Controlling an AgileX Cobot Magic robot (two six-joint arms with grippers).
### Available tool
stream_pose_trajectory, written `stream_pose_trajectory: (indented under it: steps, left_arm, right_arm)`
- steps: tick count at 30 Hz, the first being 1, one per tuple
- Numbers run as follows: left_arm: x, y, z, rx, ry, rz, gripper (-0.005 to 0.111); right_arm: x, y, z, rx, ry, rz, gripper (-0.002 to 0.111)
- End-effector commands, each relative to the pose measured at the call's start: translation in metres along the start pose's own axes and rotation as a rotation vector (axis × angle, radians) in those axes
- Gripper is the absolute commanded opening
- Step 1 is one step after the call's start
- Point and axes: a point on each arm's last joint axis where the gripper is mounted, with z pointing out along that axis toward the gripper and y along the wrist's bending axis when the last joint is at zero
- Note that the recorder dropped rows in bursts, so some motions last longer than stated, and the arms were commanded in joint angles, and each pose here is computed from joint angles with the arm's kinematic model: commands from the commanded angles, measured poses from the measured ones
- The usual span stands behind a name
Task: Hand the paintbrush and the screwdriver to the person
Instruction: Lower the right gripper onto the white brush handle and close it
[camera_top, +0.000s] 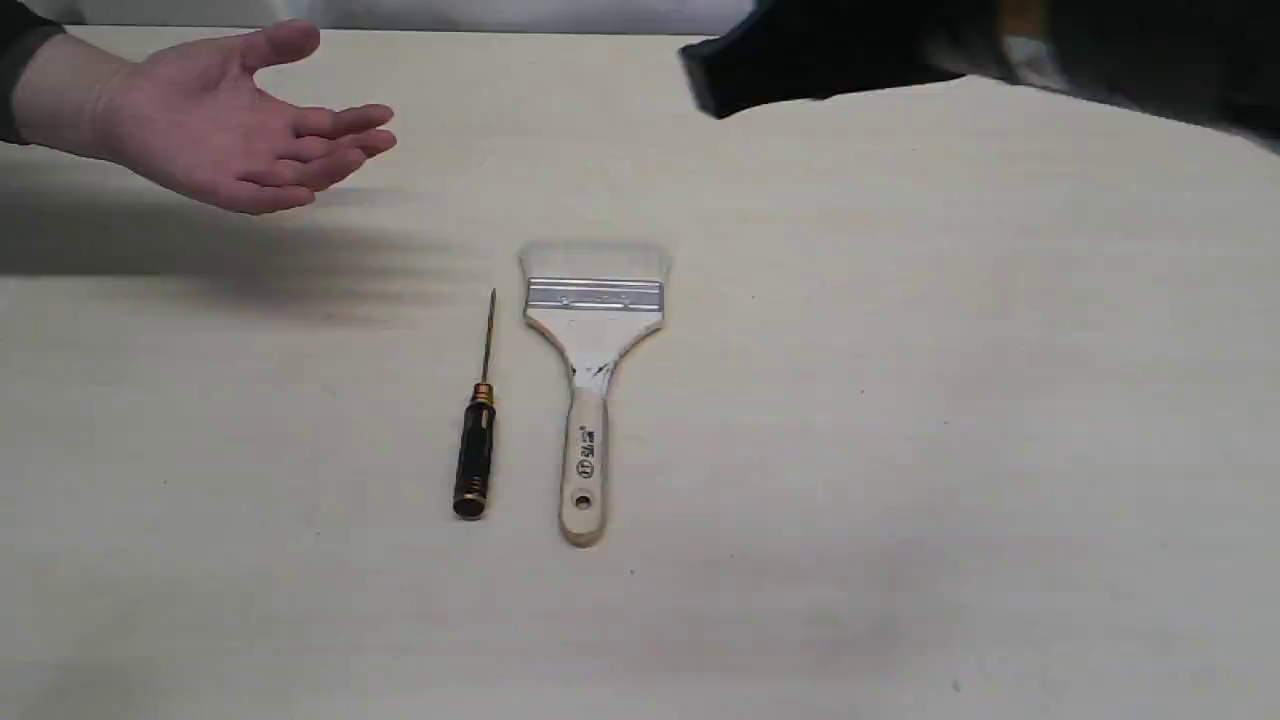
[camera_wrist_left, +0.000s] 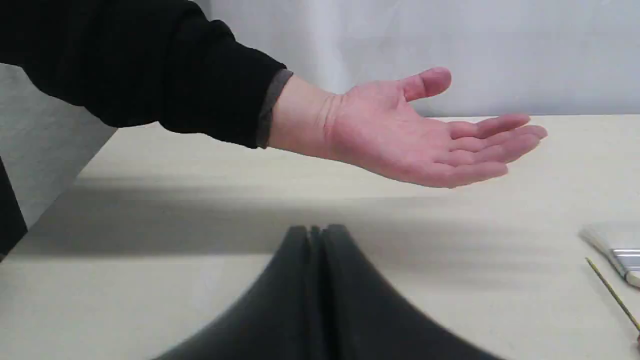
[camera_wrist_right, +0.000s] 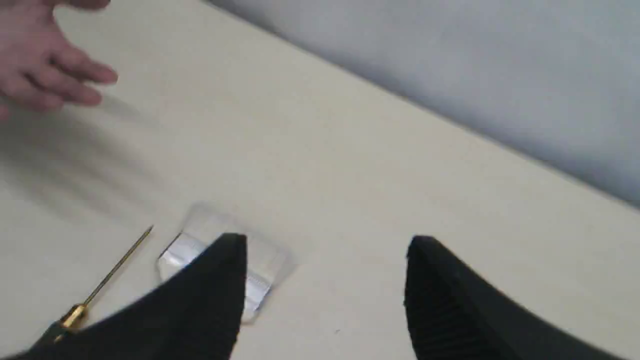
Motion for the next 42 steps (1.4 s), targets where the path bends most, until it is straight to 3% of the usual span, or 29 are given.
stream_pose_trajectory:
  steps: [1, 6, 18, 27, 42]
  left_arm:
    - [0.000, -0.001, 0.000, 0.009, -0.007, -0.002, 0.000]
    - [0.000, -0.001, 0.000, 0.009, -0.007, -0.002, 0.000]
    - [0.000, -0.001, 0.000, 0.010, -0.006, -0.005, 0.000]
    - [0.000, -0.001, 0.000, 0.010, -0.006, -0.005, 0.000]
    - [0.000, -0.001, 0.000, 0.009, -0.007, -0.001, 0.000]
  right_arm:
    - [0.004, 0.026, 0.033, -0.057, 0.181, 0.026, 0.055]
    - [0.012, 0.058, 0.078, -0.104, 0.310, 0.082, 0.061]
    - [0.057, 0.089, 0.143, -0.103, 0.527, 0.151, 0.062]
    - [0.084, 0.088, 0.166, -0.093, 0.657, 0.238, 0.061]
    - [0.122, 0.100, 0.201, -0.119, 0.697, 0.197, 0.061]
